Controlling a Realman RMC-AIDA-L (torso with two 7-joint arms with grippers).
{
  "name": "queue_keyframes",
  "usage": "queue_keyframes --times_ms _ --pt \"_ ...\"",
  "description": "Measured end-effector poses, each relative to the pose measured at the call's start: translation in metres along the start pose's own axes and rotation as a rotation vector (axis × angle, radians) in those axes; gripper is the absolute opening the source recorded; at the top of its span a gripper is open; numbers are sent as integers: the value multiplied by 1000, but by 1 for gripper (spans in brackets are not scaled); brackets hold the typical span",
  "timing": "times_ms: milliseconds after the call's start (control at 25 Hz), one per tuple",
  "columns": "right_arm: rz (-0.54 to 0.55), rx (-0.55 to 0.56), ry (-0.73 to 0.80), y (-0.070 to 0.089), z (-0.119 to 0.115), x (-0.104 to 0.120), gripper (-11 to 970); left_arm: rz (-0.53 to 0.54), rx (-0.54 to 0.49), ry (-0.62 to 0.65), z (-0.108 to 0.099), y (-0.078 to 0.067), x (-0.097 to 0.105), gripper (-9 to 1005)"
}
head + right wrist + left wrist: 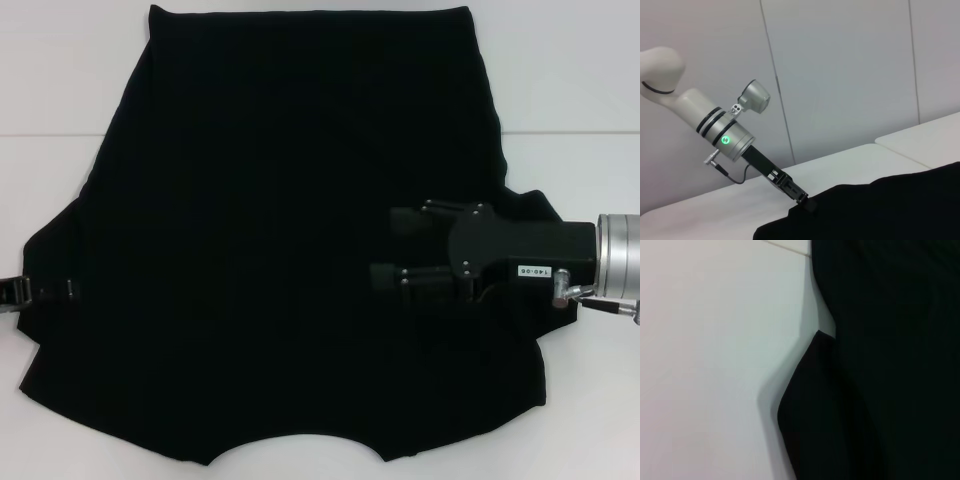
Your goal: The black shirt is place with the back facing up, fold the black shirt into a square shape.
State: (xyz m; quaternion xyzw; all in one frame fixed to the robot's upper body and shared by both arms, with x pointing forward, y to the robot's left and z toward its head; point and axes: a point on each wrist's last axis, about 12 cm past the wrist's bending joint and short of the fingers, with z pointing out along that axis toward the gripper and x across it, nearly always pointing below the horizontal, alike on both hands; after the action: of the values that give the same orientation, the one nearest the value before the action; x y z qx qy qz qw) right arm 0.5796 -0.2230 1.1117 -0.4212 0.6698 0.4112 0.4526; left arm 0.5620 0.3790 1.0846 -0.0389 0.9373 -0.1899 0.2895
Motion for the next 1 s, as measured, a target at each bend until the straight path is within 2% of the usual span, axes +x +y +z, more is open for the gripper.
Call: queue_keyframes --times_ms 480,720,920,1000 --pt "2 5 -6 0 -1 0 915 9 -32 -13 -1 5 -2 649" --pt "2 6 -6 -1 -1 0 915 24 -53 -5 1 5 -2 414" --pt "3 7 -12 -1 -2 -1 915 28 -50 -1 1 5 -1 174" --pt "2 8 -13 -1 -2 0 915 29 -49 0 1 5 -1 117"
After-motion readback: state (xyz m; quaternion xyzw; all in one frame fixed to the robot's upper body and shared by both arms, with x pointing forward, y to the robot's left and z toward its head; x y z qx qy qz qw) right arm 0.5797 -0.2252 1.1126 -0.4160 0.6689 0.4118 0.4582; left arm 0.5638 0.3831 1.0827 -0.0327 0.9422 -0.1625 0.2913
